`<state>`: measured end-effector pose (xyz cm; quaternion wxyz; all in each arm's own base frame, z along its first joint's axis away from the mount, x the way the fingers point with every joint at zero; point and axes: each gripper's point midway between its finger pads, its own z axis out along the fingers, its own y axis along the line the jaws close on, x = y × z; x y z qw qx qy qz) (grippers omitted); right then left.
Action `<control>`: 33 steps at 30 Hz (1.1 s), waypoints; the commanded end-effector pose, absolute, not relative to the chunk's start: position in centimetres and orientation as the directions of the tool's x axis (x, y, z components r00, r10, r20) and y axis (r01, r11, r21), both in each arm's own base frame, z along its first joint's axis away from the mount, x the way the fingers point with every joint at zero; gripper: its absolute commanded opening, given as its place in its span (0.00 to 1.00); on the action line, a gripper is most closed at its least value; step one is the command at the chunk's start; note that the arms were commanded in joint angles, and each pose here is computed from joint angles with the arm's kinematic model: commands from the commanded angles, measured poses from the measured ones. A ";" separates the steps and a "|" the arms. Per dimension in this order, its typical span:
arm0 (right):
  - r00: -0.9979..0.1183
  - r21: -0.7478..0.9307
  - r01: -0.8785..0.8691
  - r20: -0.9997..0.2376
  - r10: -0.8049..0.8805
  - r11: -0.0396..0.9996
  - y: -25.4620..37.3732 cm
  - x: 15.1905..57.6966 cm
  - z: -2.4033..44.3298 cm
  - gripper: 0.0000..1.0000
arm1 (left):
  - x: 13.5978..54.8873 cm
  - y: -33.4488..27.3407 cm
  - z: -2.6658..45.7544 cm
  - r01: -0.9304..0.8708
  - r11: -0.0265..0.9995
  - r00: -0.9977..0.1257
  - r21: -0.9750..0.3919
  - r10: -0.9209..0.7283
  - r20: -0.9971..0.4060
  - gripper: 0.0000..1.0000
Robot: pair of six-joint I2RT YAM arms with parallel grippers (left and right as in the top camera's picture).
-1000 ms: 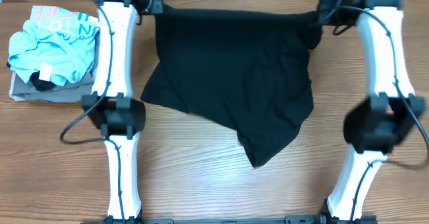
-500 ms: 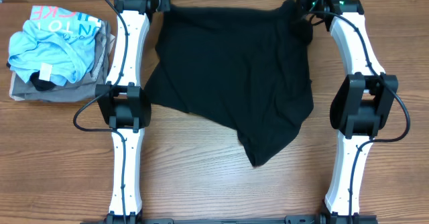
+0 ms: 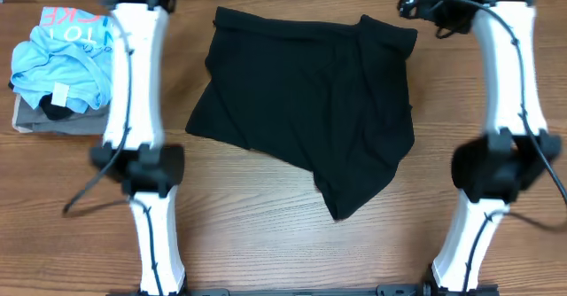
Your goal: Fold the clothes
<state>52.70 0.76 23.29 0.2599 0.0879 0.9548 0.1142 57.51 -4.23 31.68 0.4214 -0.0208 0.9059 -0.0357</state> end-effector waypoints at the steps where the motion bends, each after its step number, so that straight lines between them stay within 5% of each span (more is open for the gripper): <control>1: -0.777 0.284 0.082 -0.582 0.240 0.955 1.1 48.0 32.6 1.00 | 52.9 -4.3 39.0 0.038 0.997 -0.566 -0.064 -0.032 -0.824 1.00; 10: -0.800 0.338 0.207 -0.481 0.358 0.918 1.5 38.4 36.5 1.00 | 45.3 -4.2 38.8 0.046 0.998 -0.700 -0.049 -0.002 -0.714 1.00; 16: -0.830 0.339 0.260 -0.399 0.389 0.904 1.8 37.0 34.6 1.00 | 43.2 -4.1 35.8 0.040 0.998 -0.803 -0.041 0.008 -0.597 1.00; 22: -0.887 0.280 0.354 -0.200 0.415 0.892 1.6 37.1 26.0 0.98 | 43.7 -4.1 32.3 0.036 0.999 -0.864 -0.026 0.018 -0.504 1.00; 33: -0.834 0.232 0.540 0.015 0.552 0.809 1.8 35.5 9.2 0.89 | 45.3 -3.7 24.9 0.023 0.999 -0.931 0.023 0.030 -0.363 0.96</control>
